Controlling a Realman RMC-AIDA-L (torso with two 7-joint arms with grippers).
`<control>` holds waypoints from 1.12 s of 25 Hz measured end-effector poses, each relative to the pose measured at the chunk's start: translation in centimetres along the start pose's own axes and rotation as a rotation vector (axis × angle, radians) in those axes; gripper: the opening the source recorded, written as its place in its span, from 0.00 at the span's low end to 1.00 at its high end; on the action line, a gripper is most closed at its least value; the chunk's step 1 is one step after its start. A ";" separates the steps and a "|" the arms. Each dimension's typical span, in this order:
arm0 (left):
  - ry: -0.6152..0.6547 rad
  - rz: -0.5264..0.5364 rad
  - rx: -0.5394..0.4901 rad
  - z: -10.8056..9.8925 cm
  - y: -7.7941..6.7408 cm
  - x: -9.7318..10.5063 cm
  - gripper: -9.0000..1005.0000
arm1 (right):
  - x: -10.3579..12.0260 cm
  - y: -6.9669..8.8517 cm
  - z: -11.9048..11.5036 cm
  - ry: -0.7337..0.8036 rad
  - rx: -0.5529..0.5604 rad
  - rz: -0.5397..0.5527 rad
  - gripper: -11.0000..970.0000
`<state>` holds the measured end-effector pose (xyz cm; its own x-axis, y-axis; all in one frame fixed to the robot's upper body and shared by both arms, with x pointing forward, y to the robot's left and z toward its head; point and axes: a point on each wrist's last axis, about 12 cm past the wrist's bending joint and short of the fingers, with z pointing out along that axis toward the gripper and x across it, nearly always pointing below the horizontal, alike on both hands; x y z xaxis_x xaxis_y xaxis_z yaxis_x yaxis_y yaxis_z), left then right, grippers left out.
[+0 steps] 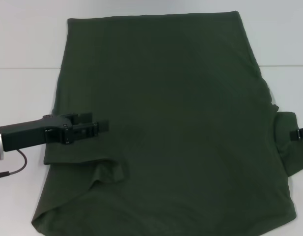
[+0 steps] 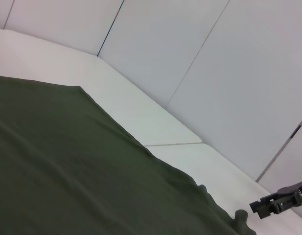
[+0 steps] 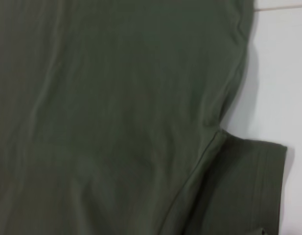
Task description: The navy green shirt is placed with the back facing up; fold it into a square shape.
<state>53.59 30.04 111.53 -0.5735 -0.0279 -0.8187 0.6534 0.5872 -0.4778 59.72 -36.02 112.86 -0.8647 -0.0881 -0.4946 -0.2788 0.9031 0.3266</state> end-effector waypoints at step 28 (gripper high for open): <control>-0.006 -0.012 0.010 0.3 0.0 -0.1 0.75 | 1.2 0.9 3.4 0.036 0.036 -0.073 0.98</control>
<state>53.82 29.80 111.48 -0.5783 -0.0402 -0.8149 0.6515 0.5785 -0.4908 59.86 -33.93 109.84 -0.8571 -0.1691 -0.4866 -0.3274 0.9081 0.2611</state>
